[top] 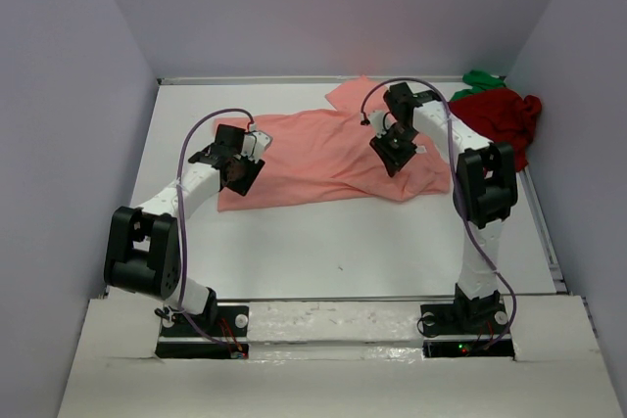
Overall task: Fold and stack the t-shirts
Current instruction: Fold the tshirt
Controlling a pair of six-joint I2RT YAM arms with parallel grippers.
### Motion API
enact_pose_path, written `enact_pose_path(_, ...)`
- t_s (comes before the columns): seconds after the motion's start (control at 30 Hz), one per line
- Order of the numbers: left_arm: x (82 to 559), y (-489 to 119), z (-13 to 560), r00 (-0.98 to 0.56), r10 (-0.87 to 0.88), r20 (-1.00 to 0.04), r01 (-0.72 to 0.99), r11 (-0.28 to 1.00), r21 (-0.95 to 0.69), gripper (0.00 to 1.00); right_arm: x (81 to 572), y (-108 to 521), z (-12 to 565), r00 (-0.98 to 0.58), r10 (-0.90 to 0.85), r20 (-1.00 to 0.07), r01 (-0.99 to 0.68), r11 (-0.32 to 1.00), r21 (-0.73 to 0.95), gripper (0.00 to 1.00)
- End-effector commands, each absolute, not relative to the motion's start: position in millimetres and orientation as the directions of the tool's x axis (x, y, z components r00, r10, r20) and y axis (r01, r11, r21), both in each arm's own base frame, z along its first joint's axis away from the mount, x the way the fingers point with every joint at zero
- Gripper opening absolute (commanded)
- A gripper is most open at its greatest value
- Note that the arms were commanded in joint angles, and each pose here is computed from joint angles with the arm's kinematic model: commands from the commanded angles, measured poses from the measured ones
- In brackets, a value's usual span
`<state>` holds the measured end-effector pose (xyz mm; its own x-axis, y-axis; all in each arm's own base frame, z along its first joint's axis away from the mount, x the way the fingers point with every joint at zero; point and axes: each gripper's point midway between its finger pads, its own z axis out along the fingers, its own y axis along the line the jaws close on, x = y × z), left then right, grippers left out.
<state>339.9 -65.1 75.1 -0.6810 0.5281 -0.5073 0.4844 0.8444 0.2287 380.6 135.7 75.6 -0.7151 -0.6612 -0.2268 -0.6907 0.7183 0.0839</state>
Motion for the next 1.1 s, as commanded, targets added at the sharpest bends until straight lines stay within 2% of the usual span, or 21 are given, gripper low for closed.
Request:
enact_pose_path(0.0,338,-65,74,-0.676,0.538,-0.504,0.489,0.839,0.239,0.58,375,146,73,-0.701,-0.674,-0.231,-0.707,0.699,0.107,0.39)
enact_pose_path(0.77,337,-66,72,-0.676,0.542,-0.5,0.494,0.836,0.239,0.57,403,147,73,-0.678,-0.693,-0.246,-0.719,0.695,0.024,0.39)
enact_pose_path(1.07,336,-65,69,-0.679,0.543,-0.494,0.496,0.835,0.236,0.57,399,147,69,-0.681,-0.694,-0.234,-0.72,0.693,0.039,0.39)
